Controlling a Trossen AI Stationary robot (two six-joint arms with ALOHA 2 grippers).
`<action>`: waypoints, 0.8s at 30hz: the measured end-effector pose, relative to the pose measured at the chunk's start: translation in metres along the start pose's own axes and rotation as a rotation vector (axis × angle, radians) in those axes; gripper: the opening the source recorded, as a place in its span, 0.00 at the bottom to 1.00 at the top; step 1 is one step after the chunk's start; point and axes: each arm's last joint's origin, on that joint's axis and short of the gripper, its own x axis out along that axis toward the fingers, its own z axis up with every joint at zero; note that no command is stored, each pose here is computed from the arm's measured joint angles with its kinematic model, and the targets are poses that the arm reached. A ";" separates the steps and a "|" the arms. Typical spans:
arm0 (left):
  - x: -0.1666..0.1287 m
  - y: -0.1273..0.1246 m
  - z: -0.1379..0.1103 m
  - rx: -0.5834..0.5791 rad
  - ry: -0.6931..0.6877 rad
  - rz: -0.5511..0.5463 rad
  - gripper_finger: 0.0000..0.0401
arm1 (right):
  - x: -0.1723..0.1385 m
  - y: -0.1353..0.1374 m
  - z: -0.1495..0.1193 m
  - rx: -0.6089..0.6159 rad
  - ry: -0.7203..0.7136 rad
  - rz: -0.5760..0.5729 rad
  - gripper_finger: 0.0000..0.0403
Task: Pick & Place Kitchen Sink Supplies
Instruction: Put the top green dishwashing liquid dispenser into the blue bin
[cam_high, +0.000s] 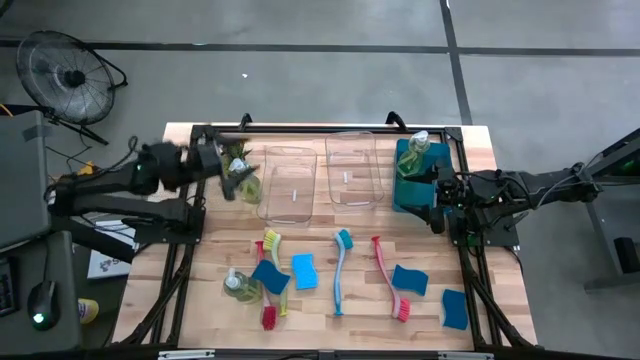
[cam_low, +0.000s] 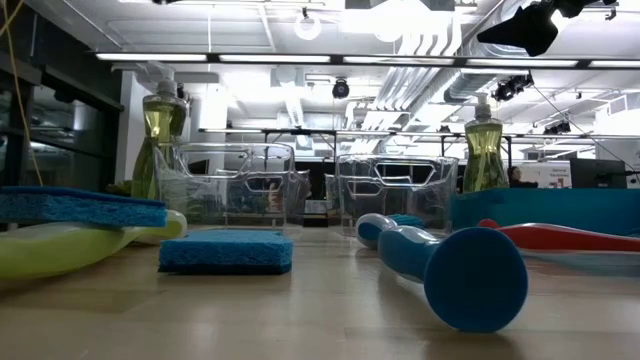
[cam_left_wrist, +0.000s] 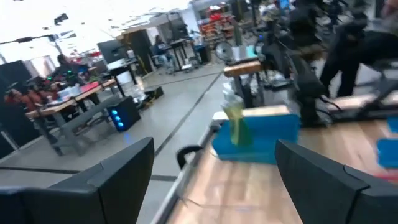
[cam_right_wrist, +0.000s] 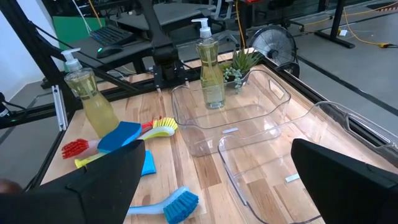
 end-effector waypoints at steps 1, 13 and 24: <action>0.006 0.006 0.004 -0.002 0.005 -0.014 0.82 | 0.000 0.000 0.000 0.000 0.000 0.000 0.99; 0.021 0.079 -0.015 -0.079 0.167 -0.180 0.82 | 0.000 0.000 0.000 0.000 0.000 0.000 0.99; -0.017 0.091 -0.029 -0.076 0.239 -0.174 0.82 | 0.000 0.000 0.000 0.000 0.000 0.000 0.99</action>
